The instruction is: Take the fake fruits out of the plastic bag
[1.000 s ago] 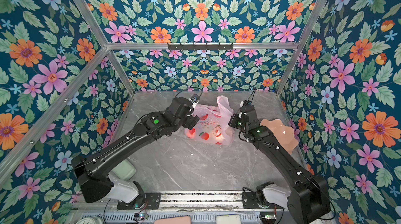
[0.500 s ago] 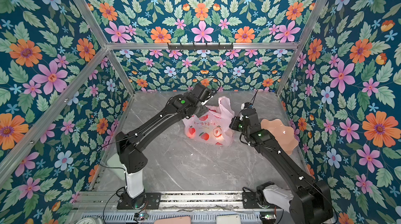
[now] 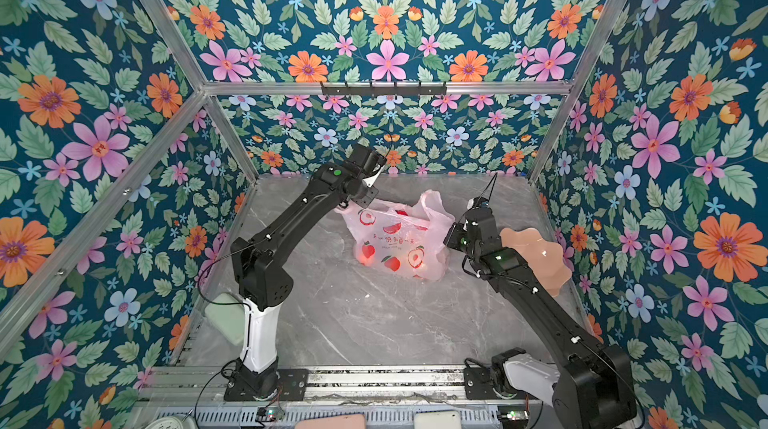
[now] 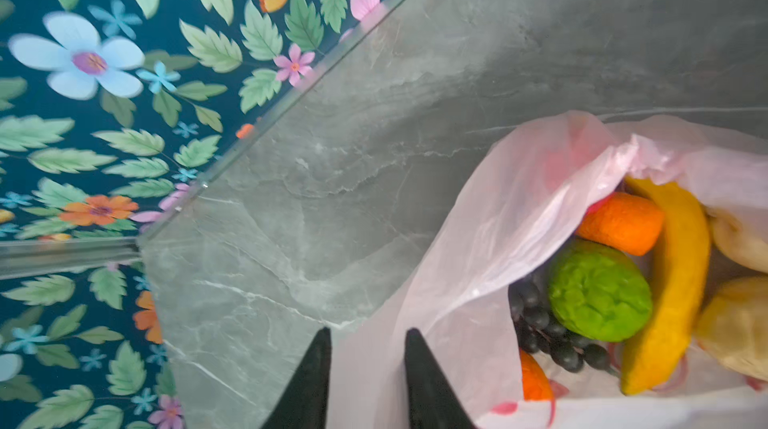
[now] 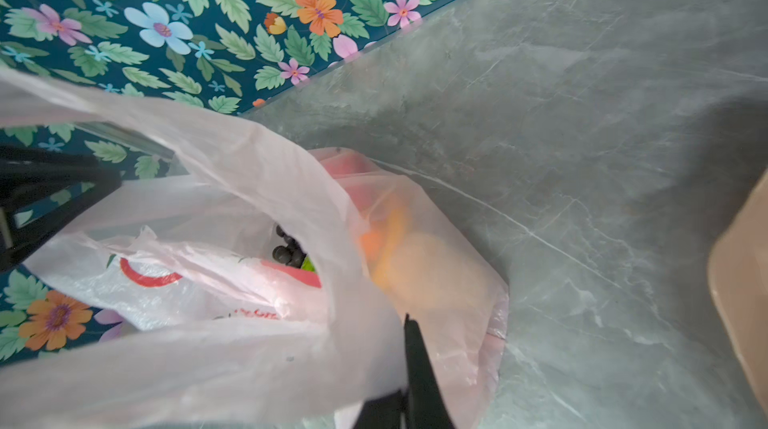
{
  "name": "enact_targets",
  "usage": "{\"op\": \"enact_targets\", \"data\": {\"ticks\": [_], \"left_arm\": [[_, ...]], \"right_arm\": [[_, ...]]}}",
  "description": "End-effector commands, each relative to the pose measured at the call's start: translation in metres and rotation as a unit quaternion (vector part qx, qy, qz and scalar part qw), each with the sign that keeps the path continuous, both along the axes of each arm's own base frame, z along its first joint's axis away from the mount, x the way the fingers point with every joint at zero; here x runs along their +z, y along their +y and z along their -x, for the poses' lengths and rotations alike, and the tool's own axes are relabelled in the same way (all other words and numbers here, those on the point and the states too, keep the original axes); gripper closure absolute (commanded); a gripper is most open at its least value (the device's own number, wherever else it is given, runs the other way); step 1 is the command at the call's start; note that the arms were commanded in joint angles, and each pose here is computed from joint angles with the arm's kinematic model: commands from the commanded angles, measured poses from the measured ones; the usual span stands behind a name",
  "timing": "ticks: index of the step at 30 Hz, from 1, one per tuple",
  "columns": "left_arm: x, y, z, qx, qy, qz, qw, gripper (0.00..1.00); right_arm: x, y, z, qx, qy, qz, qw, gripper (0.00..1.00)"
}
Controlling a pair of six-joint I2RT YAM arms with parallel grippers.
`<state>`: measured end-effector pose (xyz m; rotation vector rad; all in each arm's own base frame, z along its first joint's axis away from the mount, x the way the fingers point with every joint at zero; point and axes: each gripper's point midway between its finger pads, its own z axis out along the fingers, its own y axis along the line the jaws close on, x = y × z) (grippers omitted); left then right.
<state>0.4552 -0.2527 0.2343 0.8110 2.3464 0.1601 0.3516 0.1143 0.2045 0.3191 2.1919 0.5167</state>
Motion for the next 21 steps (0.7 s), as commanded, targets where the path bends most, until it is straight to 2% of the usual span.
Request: {"op": "enact_targets", "data": {"ticks": [1,5,10,18,20,21], "left_arm": [[-0.002,-0.012,0.020,-0.005,0.064,0.112,0.992,0.87],[0.009,-0.015,0.031,-0.010,0.067,0.183,0.981,1.00],[0.034,-0.002,0.031,0.024,0.035,0.248,0.968,1.00],[0.044,0.010,0.038,0.051,0.011,0.268,0.962,1.00],[0.049,0.014,0.038,0.065,0.000,0.274,0.959,1.00],[0.053,0.016,0.037,0.075,-0.005,0.280,0.957,1.00]], "right_arm": [[0.004,0.008,-0.006,0.014,-0.006,-0.011,1.000,1.00],[0.006,0.012,-0.015,0.017,-0.008,-0.013,1.000,1.00],[0.010,0.017,-0.021,0.026,-0.008,-0.014,1.000,1.00],[0.017,0.020,-0.018,0.041,-0.005,-0.011,0.999,1.00],[0.025,0.020,-0.014,0.049,-0.006,-0.005,0.999,0.87],[0.028,0.021,-0.012,0.057,-0.006,-0.003,0.998,0.75]]}}
